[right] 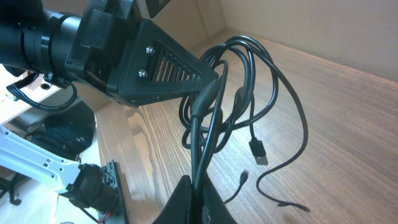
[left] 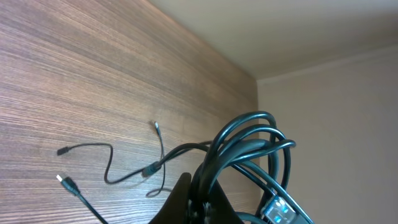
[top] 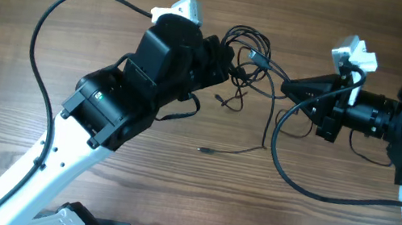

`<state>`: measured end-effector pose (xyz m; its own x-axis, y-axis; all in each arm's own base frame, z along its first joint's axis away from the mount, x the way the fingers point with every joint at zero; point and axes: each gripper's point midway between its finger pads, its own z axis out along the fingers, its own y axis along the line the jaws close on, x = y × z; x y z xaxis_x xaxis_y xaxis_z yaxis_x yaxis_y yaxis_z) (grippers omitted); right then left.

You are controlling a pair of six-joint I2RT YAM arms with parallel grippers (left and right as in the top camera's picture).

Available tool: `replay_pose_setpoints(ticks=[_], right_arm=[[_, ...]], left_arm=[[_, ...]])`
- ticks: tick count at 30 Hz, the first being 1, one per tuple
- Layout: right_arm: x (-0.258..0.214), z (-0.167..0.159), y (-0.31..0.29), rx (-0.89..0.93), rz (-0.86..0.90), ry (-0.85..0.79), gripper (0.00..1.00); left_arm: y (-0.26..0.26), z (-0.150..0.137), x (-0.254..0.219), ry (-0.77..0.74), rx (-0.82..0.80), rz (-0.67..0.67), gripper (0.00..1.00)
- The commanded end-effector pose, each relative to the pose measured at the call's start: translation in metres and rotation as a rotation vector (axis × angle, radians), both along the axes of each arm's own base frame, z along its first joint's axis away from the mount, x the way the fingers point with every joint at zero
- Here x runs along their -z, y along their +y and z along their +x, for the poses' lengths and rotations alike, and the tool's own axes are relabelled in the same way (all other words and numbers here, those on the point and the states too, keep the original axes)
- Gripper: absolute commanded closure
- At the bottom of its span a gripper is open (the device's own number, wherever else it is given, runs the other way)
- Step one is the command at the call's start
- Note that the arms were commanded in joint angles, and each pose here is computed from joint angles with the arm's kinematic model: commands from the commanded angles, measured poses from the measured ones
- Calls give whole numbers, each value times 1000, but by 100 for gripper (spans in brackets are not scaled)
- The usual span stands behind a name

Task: Untangle cables

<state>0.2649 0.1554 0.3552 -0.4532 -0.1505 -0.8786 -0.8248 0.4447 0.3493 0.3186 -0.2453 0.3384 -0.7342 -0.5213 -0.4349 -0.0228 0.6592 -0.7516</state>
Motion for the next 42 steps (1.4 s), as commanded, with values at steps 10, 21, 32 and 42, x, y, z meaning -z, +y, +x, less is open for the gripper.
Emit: replay_pose_setpoints(ticks=[10, 21, 32, 42], right_arm=[[11, 34, -28, 305, -68, 121, 27], [9, 22, -19, 195, -77, 57, 10], [27, 42, -47, 430, -154, 157, 13], [44, 45, -67, 570, -212, 242, 13]], left_arm=[[17, 12, -13, -123, -8, 114, 96], [-34, -14, -53, -472, 441, 166, 96], [-60, -57, -60, -749, 827, 231, 96], [-53, -49, -50, -782, 819, 343, 96]])
